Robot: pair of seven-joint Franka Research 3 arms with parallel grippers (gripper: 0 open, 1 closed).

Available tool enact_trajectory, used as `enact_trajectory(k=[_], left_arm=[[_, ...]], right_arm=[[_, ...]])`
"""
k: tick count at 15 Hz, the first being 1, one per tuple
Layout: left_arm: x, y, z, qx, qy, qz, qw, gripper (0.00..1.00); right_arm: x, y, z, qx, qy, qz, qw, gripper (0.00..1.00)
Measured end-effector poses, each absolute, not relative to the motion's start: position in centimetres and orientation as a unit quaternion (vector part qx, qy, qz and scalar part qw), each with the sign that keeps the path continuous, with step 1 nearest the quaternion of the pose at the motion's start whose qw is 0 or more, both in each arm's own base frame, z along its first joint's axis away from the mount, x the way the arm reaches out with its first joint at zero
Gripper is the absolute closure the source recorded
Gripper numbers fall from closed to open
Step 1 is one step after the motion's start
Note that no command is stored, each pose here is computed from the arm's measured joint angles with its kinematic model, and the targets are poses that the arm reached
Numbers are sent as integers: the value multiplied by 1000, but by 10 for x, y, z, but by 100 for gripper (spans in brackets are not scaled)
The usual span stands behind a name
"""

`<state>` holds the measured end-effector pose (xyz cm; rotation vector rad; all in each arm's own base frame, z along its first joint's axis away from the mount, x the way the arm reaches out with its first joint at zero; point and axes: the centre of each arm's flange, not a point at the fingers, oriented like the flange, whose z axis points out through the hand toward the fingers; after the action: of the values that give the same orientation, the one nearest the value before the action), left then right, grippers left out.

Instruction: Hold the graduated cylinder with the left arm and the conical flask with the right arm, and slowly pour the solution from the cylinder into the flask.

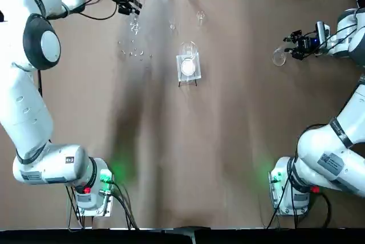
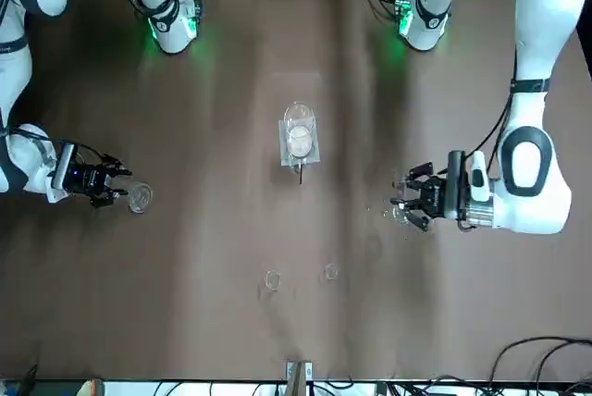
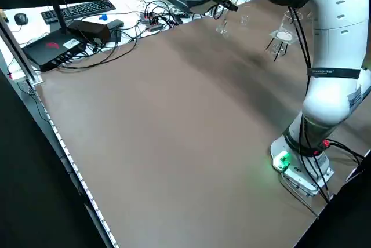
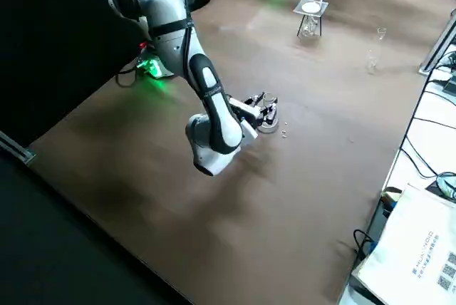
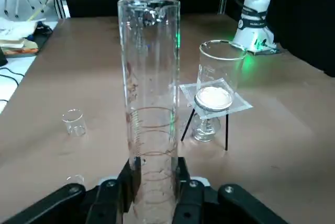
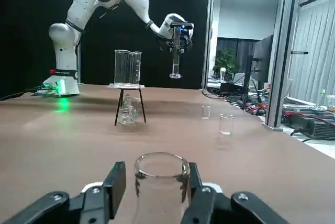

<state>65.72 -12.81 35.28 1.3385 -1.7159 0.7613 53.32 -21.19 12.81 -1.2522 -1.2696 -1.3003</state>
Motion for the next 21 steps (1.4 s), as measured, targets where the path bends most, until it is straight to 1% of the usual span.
enact_trajectory(k=[4,7,8,9,10,11,12,21], left_arm=[[653,-166,358,536,-697,279,386,66],[643,-202,373,549,-708,246,370,66],[639,-215,380,551,-715,235,360,66],[635,-228,386,553,-722,225,350,66],[630,-240,393,554,-728,217,341,66],[626,-251,398,557,-732,208,332,66],[622,-259,401,560,-736,197,324,66],[588,-315,417,569,-775,108,251,66]], right_arm=[[533,-212,128,-506,-513,-526,451,45],[533,-212,128,-506,-513,-527,451,46],[533,-212,128,-506,-513,-527,451,51],[533,-212,128,-506,-513,-527,451,52],[533,-212,128,-506,-513,-527,451,56],[533,-212,128,-506,-513,-527,451,56],[533,-212,128,-506,-513,-527,451,61],[540,-214,135,-504,-519,-528,446,61]])
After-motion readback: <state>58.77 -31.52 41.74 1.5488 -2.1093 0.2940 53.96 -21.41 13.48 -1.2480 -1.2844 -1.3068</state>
